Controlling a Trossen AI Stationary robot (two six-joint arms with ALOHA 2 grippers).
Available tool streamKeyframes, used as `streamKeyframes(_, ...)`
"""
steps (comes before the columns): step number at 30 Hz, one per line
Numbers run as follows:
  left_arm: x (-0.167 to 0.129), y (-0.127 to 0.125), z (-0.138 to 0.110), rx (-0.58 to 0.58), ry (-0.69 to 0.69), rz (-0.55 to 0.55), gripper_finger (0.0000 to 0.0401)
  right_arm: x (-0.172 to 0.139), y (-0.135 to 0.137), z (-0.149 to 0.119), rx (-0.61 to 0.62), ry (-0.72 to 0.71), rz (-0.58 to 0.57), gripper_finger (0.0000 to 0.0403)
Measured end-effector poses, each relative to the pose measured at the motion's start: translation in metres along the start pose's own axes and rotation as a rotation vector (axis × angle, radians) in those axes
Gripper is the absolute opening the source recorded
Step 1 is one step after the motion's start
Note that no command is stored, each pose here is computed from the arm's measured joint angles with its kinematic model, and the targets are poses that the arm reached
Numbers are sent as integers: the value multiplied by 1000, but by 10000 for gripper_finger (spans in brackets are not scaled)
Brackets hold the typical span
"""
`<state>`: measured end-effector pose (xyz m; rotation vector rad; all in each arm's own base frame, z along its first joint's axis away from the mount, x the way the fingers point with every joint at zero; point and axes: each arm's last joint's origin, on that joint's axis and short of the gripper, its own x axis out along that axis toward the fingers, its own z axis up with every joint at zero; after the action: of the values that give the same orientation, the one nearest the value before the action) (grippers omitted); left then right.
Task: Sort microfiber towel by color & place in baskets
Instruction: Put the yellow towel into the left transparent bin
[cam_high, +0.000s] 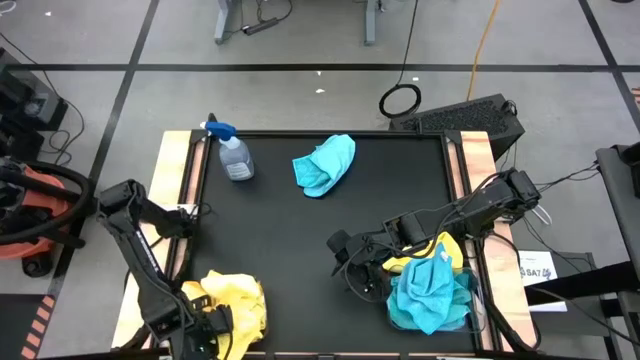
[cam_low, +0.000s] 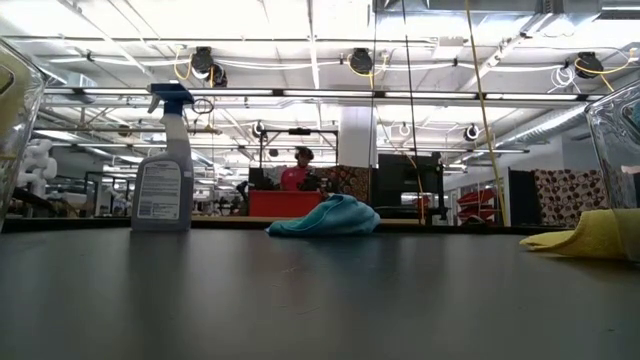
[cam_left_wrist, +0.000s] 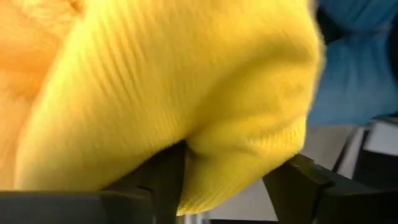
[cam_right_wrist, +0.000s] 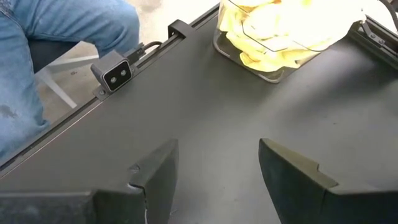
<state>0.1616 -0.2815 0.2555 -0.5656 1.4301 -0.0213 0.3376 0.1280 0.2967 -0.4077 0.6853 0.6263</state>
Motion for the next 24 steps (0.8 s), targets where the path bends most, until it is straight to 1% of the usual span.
streamKeyframes(4, -23, -7, 3, -6, -34, -37, 216, 0, 0, 0, 6, 0, 0, 215)
streamKeyframes(6, -34, -9, 3, -20, -32, -29, 216, 0, 0, 0, 8, 1, 0, 215)
streamKeyframes(11, -56, -7, -1, -57, -10, 58, 216, 0, 1, 0, 9, 4, 3, 215)
streamKeyframes(15, -66, 1, -5, -122, 78, 156, 216, 0, 3, -1, 7, 19, 12, 215)
streamKeyframes(17, -70, 0, -5, -130, 86, 155, 216, 0, 3, -2, 7, 23, 14, 215)
streamKeyframes(20, -78, -9, 0, -65, -42, 92, 216, 0, 3, -2, 6, 25, 14, 215)
streamKeyframes(24, -85, -19, 12, 49, -283, 25, 216, 0, 3, -2, -9, 24, 14, 215)
